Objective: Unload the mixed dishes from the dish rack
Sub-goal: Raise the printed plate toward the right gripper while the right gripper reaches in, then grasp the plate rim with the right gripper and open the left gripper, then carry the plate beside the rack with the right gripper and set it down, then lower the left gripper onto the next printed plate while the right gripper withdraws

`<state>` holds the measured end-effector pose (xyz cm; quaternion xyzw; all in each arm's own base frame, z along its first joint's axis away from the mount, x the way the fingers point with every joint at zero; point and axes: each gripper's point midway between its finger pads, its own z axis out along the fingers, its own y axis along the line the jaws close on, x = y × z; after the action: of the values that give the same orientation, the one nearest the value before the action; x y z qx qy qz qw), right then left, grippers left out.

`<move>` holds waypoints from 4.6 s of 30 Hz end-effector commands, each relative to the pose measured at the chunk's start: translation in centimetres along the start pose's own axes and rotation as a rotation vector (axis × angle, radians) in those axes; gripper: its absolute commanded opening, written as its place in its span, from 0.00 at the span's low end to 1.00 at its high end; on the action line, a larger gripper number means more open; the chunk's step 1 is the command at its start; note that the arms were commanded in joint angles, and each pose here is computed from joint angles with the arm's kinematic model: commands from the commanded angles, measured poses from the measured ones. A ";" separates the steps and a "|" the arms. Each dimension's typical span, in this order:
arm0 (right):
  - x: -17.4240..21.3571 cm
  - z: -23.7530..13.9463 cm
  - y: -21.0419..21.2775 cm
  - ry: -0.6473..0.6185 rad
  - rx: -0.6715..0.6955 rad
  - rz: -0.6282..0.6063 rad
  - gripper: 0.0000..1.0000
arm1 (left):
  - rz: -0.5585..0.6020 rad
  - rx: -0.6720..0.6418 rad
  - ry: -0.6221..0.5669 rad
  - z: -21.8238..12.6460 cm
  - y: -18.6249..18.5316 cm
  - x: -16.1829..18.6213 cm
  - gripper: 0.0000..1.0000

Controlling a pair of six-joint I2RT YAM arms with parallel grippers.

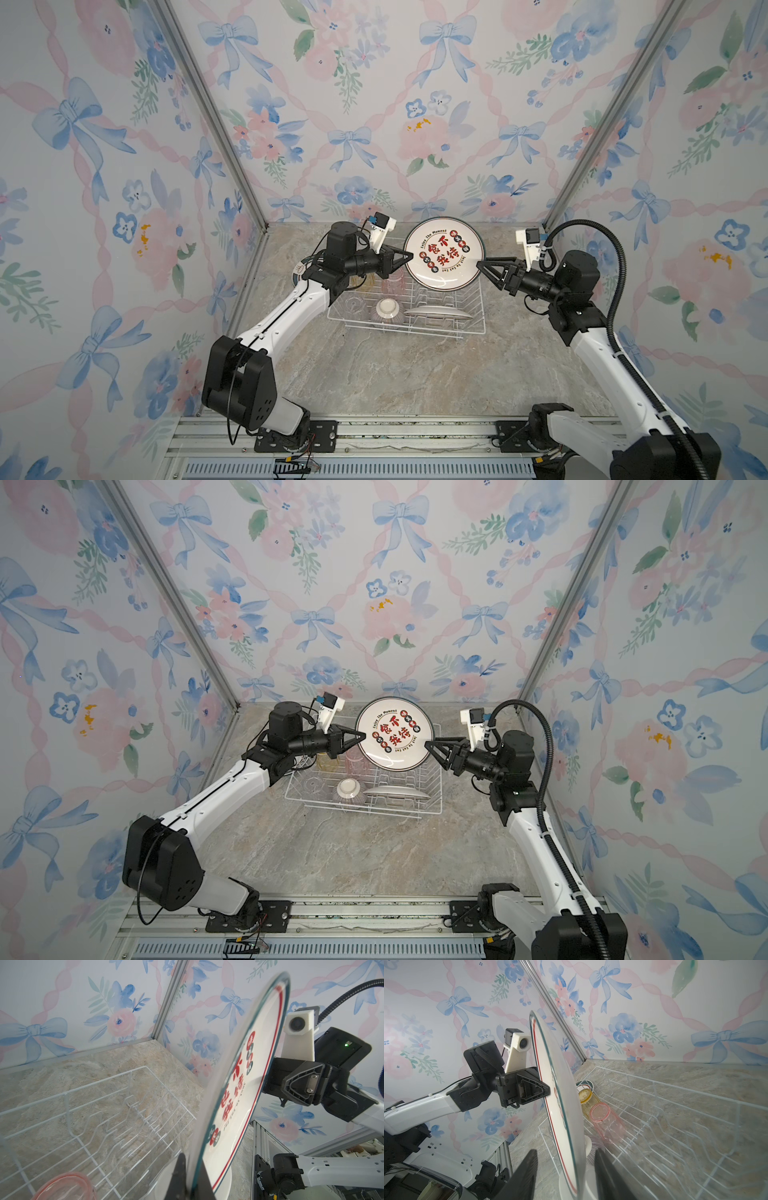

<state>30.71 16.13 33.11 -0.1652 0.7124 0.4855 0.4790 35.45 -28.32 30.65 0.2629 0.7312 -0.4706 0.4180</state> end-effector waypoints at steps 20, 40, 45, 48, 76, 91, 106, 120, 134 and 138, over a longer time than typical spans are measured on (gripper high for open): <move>-1.2 3.5 0.0 0.009 -0.040 -0.007 0.22 | -0.001 0.116 -0.012 1.8 -1.2 -1.4 0.03; -4.0 3.0 -1.2 -0.088 0.069 0.020 0.00 | 0.014 0.070 0.007 2.3 -0.3 -1.1 0.50; -5.6 1.8 -2.7 -0.134 0.136 0.070 0.00 | 0.048 0.020 -0.026 0.9 0.3 -2.3 0.98; -6.2 0.1 -4.9 -0.162 0.239 0.110 0.00 | 0.084 -0.038 -0.068 -0.4 0.6 -3.6 0.98; 7.5 -12.8 -30.8 -0.299 0.796 0.783 0.00 | 0.230 -0.261 -0.218 -3.7 1.5 -3.6 0.98; 14.0 -10.8 -33.9 -0.150 0.807 0.903 0.14 | 0.209 -0.239 -0.191 -2.7 2.1 -3.4 0.98; 15.2 -13.1 -32.8 -0.101 0.919 0.878 0.62 | 0.204 -0.259 -0.121 -2.3 2.9 -2.1 0.98; 11.8 -17.2 -28.7 -0.139 1.067 0.708 0.76 | 0.378 -0.294 0.200 1.4 1.6 3.6 0.97; 2.1 -16.3 -21.1 -0.275 0.969 0.439 0.77 | 0.733 -0.377 0.390 1.6 -2.6 10.0 0.89; 0.2 -16.1 -19.6 -0.305 0.953 0.385 0.78 | 0.815 -0.430 0.419 1.9 -3.0 10.6 0.93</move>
<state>35.89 -7.01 21.39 0.2907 0.7980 0.2116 0.4836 28.27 -32.21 22.74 0.5128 0.7244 -0.1004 0.4497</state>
